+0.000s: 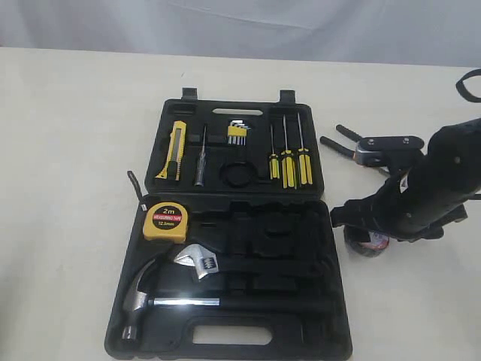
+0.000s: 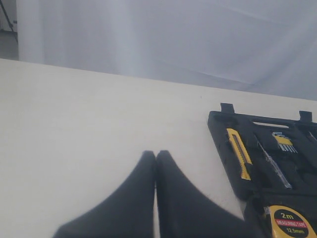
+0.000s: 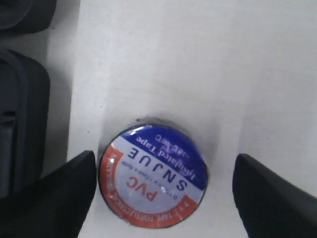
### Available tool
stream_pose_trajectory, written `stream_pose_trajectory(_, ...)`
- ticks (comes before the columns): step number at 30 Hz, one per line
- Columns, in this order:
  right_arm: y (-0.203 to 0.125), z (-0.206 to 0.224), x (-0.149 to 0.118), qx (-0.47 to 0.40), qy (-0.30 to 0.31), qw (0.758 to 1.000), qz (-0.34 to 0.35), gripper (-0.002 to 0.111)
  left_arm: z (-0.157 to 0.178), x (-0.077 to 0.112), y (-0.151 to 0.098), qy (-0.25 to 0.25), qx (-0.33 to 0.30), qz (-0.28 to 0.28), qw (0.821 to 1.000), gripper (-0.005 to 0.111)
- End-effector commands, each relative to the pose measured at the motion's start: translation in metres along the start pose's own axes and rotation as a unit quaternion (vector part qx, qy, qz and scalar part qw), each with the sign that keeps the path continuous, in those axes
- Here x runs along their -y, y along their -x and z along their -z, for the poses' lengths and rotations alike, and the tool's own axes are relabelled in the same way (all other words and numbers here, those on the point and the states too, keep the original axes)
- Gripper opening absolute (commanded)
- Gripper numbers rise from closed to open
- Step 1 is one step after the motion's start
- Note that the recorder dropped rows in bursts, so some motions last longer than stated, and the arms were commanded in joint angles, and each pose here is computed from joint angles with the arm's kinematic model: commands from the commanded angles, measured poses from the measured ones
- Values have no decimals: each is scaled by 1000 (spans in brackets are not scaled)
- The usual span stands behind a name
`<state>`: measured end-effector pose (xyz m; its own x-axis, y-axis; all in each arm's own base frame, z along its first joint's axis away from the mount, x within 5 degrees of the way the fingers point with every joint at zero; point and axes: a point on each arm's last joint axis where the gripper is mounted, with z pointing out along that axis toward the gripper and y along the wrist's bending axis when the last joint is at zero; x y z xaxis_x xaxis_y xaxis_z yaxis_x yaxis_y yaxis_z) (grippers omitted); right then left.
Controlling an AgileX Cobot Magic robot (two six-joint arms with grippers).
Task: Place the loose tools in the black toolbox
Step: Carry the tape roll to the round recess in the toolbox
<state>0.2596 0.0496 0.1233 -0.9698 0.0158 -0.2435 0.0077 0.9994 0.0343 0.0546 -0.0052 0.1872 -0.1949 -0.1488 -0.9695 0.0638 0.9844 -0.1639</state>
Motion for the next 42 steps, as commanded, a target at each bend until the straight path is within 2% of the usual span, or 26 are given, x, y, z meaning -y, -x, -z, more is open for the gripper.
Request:
stream_pose_trajectory(1, -2, 0, 2, -11, -5, 1000, 4, 53, 0, 1, 1, -4, -2, 3, 1000, 0)
stream_pose_trajectory(2, -2, 0, 2, -13, -5, 1000, 2, 38, 0, 1, 1, -4, -2, 3, 1000, 0)
stream_pose_trajectory(5, -2, 1, 2, -16, -5, 1000, -2, 19, 0, 1, 1, -4, -2, 3, 1000, 0)
stream_pose_trajectory(8, 5, 10, -1, -21, 3, 1000, -19, 19, 0, 1, 1, -4, -2, 3, 1000, 0)
stream_pose_trajectory(11, 19, 37, -10, -45, 16, 999, -26, 19, 0, 1, 1, -4, -2, 3, 1000, 0)
stream_pose_trajectory(16, 19, 72, -54, -23, 41, 997, 55, 19, 0, 1, 1, -4, -2, 3, 1000, 0)
stream_pose_trajectory(21, 7, 86, -104, -10, 69, 987, 143, 19, 0, 1, 1, -4, -2, 3, 1000, 0)
stream_pose_trajectory(24, 3, 91, -127, 6, 86, 981, 173, 19, 0, 1, 1, -4, -2, 3, 1000, 0)
stream_pose_trajectory(36, 41, 107, -159, 58, 107, 977, 176, 19, 0, 1, 1, -4, -2, 3, 1000, 0)
stream_pose_trajectory(42, 68, 91, -172, 77, 77, 974, 200, 19, 0, 1, 1, -4, -2, 3, 1000, 0)
